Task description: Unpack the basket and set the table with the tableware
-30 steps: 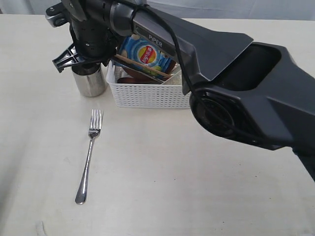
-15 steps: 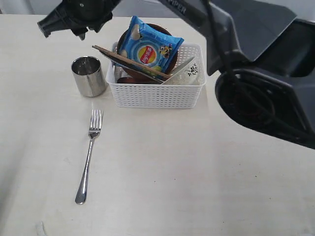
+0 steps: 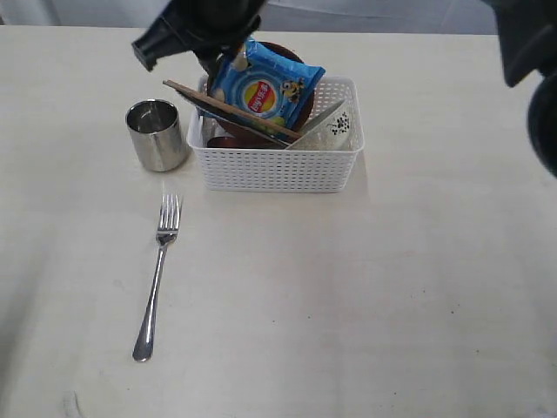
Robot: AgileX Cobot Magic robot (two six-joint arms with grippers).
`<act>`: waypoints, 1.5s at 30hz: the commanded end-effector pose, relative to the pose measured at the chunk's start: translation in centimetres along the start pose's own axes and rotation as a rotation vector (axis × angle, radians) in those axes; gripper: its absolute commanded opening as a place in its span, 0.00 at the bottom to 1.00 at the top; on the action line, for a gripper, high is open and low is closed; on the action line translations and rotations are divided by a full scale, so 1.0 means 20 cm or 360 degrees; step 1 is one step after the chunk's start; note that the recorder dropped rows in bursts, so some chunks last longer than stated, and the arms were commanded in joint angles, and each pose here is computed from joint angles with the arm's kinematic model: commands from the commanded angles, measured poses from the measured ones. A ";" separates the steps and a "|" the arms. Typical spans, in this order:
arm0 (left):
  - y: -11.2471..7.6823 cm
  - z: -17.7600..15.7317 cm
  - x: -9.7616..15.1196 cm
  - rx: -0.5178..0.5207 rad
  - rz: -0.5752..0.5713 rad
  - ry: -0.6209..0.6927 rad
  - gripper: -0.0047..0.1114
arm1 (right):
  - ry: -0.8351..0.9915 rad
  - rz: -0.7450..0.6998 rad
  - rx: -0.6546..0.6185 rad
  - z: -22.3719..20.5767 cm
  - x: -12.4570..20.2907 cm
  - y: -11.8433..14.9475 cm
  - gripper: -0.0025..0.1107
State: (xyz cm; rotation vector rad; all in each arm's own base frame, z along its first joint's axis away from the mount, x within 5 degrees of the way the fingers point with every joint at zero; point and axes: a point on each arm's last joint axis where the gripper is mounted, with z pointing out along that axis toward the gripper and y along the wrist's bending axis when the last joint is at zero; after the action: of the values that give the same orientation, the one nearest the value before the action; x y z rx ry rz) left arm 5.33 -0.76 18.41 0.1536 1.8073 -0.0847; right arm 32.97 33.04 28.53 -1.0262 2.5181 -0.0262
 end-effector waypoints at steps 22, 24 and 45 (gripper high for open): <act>0.00 0.00 0.00 0.0010 -0.0008 -0.0013 0.04 | 0.0135 -0.0245 0.0019 0.41 0.14 0.06 0.36; 0.00 0.00 0.00 0.0010 -0.0008 -0.0013 0.04 | 0.0129 -0.0286 0.0077 0.42 0.14 0.05 0.37; 0.00 0.00 0.00 0.0010 -0.0008 -0.0013 0.04 | 0.0077 -0.0257 0.0147 0.53 0.13 0.05 0.28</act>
State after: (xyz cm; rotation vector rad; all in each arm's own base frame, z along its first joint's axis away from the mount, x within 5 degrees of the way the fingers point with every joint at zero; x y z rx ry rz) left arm 5.33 -0.76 18.41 0.1536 1.8073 -0.0847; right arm 34.44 33.46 17.61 -1.2195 2.4727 -0.2103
